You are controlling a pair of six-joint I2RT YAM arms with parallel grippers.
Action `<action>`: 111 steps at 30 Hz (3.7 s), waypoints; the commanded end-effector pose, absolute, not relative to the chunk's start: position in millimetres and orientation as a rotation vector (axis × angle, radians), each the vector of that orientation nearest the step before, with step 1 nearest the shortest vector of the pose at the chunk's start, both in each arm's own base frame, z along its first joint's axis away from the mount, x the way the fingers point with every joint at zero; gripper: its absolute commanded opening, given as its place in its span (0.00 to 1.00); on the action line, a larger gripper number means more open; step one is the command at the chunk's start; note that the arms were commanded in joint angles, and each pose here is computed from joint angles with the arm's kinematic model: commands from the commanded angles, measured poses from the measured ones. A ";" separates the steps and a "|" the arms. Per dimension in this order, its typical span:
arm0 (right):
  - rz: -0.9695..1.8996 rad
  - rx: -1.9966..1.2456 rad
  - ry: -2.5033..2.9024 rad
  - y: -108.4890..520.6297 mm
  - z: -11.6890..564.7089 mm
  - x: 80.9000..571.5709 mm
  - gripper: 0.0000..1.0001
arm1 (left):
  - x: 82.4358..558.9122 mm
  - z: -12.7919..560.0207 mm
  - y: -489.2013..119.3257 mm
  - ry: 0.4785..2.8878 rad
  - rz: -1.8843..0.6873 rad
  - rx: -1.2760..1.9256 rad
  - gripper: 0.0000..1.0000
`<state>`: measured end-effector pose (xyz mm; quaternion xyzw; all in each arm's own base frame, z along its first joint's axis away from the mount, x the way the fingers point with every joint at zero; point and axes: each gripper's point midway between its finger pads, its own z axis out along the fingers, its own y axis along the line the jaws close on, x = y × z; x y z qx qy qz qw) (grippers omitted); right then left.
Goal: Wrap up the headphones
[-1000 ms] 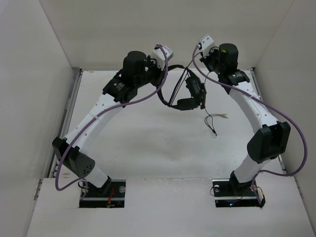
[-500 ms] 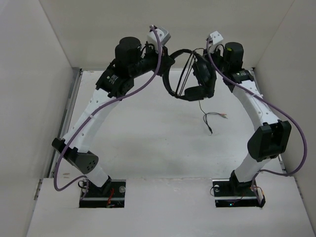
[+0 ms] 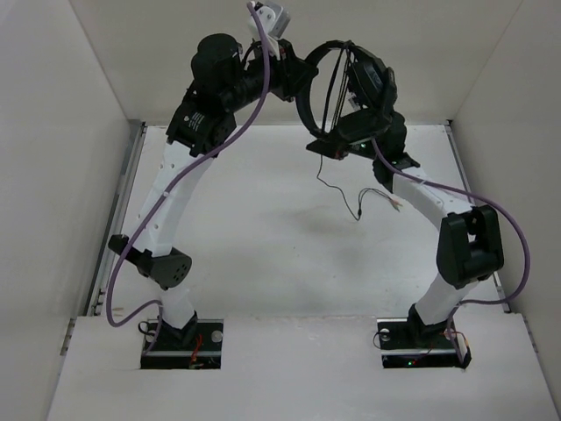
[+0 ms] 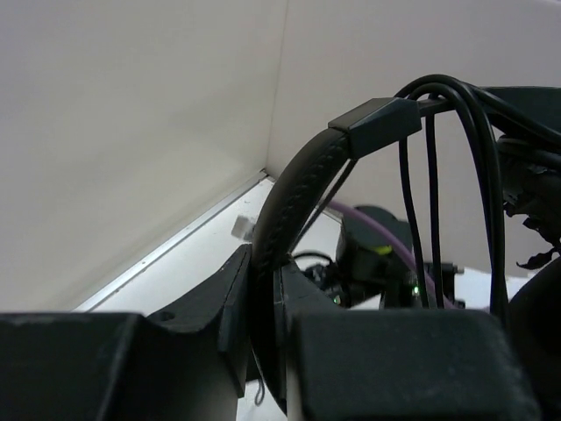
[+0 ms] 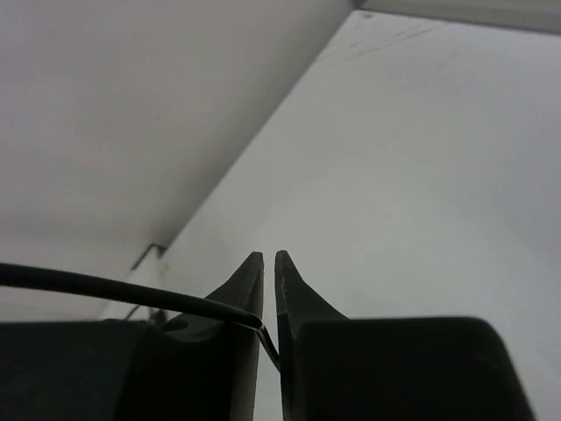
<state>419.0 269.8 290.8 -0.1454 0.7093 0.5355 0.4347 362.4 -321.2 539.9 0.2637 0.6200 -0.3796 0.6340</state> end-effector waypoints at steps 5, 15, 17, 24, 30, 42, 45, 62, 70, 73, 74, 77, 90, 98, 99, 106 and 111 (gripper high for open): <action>1.692 -0.440 1.653 324.1 310.8 349.4 0.22 | 362.1 620.5 -288.5 1.200 -0.878 0.468 0.02; 1.746 -0.516 1.701 343.4 287.0 305.6 0.29 | 421.2 639.7 -219.3 1.145 -0.627 0.256 0.02; 1.740 -0.531 1.710 344.8 283.0 300.5 0.29 | 432.1 640.9 -205.2 1.138 -0.567 0.210 0.02; 1.719 -0.648 1.729 355.2 273.4 276.2 0.25 | 463.5 634.7 -166.7 1.131 -0.378 0.089 0.02; 1.740 -0.715 1.720 361.3 276.2 260.1 0.25 | 485.2 627.5 -133.2 1.119 -0.194 0.007 0.02; 1.713 -0.896 1.630 365.2 305.4 241.2 0.00 | 512.3 595.2 -98.6 1.149 0.048 -0.003 0.02; 1.664 -0.927 1.626 362.3 312.3 245.9 0.00 | 518.1 587.0 -90.8 1.163 0.083 -0.003 0.02; 1.356 -1.208 1.533 362.2 344.8 231.3 0.00 | 547.8 526.2 -95.4 1.273 0.178 0.051 0.02; 0.948 -1.271 1.461 340.5 366.3 271.2 0.00 | 548.8 457.1 -124.3 1.439 0.199 0.182 0.02; 0.806 -1.274 1.439 328.4 375.4 286.6 0.00 | 543.3 430.4 -140.5 1.500 0.198 0.248 0.02; 0.755 -1.269 1.437 323.0 378.3 292.9 0.00 | 541.7 422.4 -144.4 1.517 0.199 0.268 0.02; 0.580 -1.256 1.419 303.4 389.2 314.6 0.00 | 534.6 398.4 -156.7 1.574 0.201 0.335 0.01; -0.082 -1.173 1.365 211.0 433.2 385.5 0.00 | 502.0 320.7 -187.5 1.769 0.185 0.650 0.00; -0.188 -1.044 1.354 192.2 442.5 411.8 0.00 | 468.2 311.9 -219.3 1.791 0.026 0.780 0.00; -0.185 -1.029 1.351 193.4 443.0 414.6 0.00 | 462.2 312.3 -226.3 1.789 -0.005 0.794 0.00; -0.105 -0.939 1.349 205.4 441.9 428.2 0.00 | 418.4 318.1 -273.5 1.775 -0.240 0.863 0.00; -0.083 -0.929 1.393 206.4 416.7 440.5 0.00 | 398.1 338.8 -288.1 1.738 -0.337 0.858 0.00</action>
